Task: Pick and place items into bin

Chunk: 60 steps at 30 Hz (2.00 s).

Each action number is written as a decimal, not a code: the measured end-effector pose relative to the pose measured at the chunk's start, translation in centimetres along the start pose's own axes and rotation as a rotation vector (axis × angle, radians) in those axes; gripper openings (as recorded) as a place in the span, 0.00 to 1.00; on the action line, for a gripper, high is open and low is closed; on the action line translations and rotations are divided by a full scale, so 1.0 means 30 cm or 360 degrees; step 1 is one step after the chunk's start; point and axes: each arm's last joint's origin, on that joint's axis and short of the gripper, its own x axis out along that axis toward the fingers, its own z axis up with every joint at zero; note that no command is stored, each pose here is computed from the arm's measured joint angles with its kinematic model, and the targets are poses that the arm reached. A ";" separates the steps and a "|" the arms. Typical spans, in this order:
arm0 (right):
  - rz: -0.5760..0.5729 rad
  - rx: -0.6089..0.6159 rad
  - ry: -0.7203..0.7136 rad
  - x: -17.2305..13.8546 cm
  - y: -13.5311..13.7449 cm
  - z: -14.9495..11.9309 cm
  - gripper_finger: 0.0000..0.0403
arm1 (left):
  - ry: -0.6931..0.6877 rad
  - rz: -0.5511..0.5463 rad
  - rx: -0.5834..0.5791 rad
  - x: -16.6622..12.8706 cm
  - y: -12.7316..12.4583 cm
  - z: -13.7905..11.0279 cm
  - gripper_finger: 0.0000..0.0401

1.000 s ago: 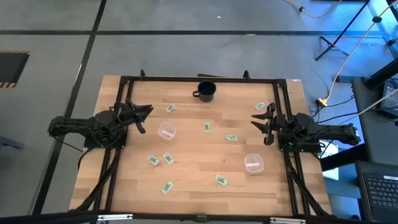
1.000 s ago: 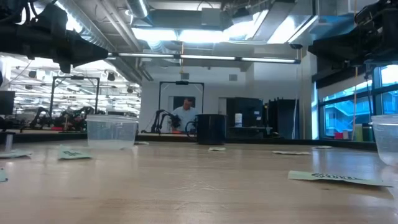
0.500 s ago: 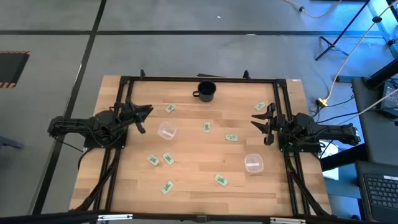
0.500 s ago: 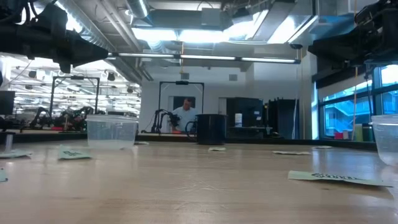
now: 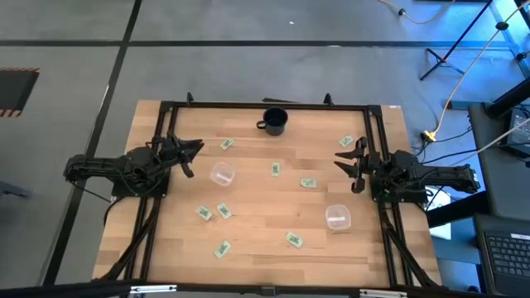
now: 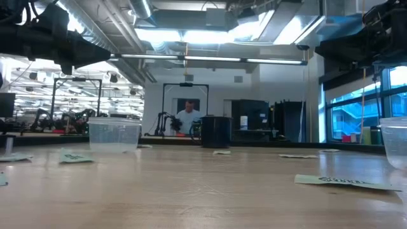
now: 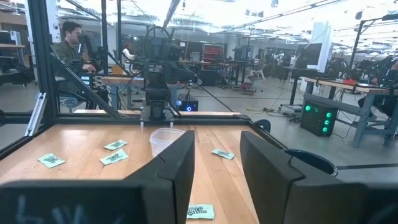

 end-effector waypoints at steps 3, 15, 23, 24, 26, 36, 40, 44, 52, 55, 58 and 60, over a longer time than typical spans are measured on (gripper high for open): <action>0.0000 0.0000 0.0000 0.000 0.000 0.000 0.33 | 0.0001 0.0000 0.0000 0.000 0.000 0.000 0.16; 0.0000 0.0000 0.0000 0.000 0.000 0.000 0.33 | 0.0001 0.0000 0.0000 0.000 0.000 -0.001 0.16; 0.0001 0.0000 0.0000 0.000 0.000 0.000 0.33 | 0.0000 0.0000 0.0000 0.000 0.000 0.000 0.16; 0.0000 0.0000 0.0000 0.000 0.000 0.000 0.33 | 0.0000 0.0000 0.0000 0.000 0.000 0.000 0.16; 0.0001 0.0000 0.0001 0.000 0.000 0.000 0.33 | 0.0001 0.0000 0.0001 0.000 0.000 0.000 0.16; -0.0002 0.0118 -0.0017 0.000 0.000 0.004 0.33 | 0.0001 0.0000 0.0000 0.000 0.000 -0.001 0.16; -0.0005 0.0187 -0.0095 -0.001 -0.002 0.020 0.33 | 0.0000 0.0000 0.0000 0.000 0.000 0.000 0.16; -0.0006 0.0190 -0.0122 -0.001 -0.002 0.025 0.33 | 0.0001 0.0000 0.0000 0.000 0.000 0.000 0.16; -0.0006 0.0189 -0.0121 -0.001 -0.002 0.025 0.33 | 0.0001 0.0000 0.0001 0.000 0.000 -0.001 0.16; -0.0006 0.0187 -0.0119 -0.001 -0.002 0.024 0.33 | 0.0000 0.0000 0.0000 0.000 0.000 0.000 0.16; -0.0005 0.0184 -0.0101 -0.001 -0.002 0.021 0.33 | 0.0000 0.0000 0.0000 0.000 0.000 0.000 0.16; -0.0004 0.0179 -0.0061 0.000 -0.001 0.013 0.33 | 0.0001 0.0000 0.0001 0.000 0.000 -0.001 0.16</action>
